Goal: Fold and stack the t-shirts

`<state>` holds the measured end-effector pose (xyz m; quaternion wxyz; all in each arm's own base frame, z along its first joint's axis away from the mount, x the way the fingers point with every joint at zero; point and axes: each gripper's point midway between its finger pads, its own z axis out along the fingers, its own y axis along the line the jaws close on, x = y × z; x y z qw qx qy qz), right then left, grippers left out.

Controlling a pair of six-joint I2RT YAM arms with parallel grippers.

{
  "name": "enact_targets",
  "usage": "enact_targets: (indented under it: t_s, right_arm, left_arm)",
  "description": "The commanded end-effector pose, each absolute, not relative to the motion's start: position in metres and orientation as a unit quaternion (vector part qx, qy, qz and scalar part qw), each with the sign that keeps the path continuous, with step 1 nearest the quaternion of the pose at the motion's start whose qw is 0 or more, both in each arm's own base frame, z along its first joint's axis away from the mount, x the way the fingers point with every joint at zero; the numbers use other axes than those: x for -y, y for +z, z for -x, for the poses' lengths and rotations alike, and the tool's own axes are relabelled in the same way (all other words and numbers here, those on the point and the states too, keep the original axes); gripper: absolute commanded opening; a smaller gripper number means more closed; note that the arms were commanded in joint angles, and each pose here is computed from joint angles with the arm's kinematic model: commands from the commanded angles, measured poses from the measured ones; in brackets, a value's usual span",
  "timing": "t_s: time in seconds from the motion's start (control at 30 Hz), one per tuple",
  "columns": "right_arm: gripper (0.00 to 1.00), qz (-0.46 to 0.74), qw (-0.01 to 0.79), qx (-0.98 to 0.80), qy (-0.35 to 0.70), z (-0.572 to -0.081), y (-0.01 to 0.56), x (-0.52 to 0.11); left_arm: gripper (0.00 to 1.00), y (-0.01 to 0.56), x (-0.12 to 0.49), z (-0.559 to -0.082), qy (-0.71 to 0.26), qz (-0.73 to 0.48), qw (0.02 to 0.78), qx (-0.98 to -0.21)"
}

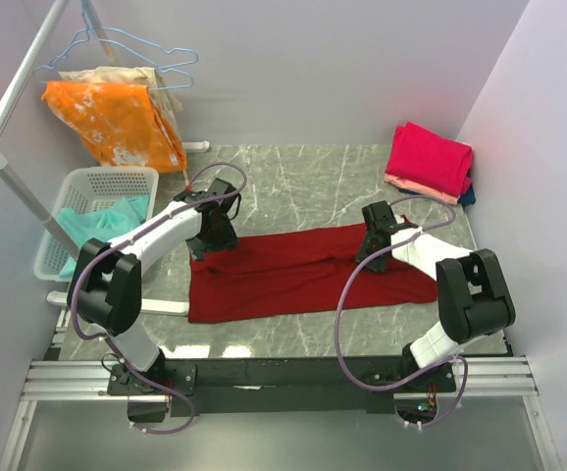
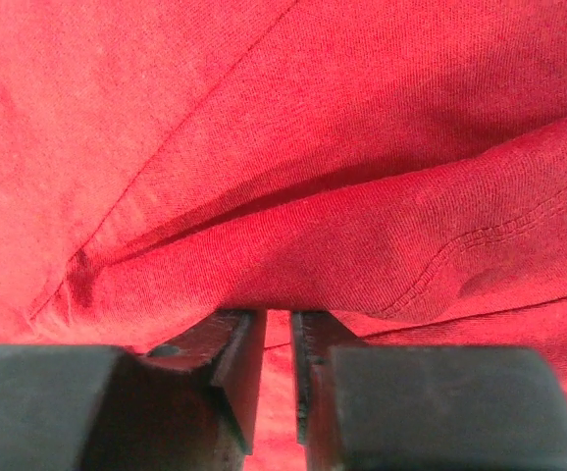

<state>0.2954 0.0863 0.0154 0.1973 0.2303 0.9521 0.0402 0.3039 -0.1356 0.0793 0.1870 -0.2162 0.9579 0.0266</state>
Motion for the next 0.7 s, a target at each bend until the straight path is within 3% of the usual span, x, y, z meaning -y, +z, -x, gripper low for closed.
enact_targets:
  t_s: [0.0, 0.1, 0.27, 0.67]
  right_arm:
    - [0.18, -0.227, 0.212, -0.95, 0.031, -0.308, 0.015, -0.086]
    - [0.08, -0.231, 0.215, -0.949, 0.026, -0.311, 0.017, -0.085]
    - [0.0, -0.236, 0.226, -0.945, 0.023, -0.316, 0.028, -0.083]
    - [0.0, -0.24, 0.255, -0.932, 0.088, -0.295, 0.078, -0.093]
  left_arm:
    - [0.73, 0.089, 0.137, -0.31, 0.026, 0.217, 0.201, -0.955]
    - [0.73, 0.089, 0.138, -0.311, 0.026, 0.216, 0.201, -0.955]
    - [0.73, 0.089, 0.137, -0.311, 0.027, 0.216, 0.202, -0.955]
    - [0.73, 0.089, 0.139, -0.31, 0.022, 0.215, 0.201, -0.956]
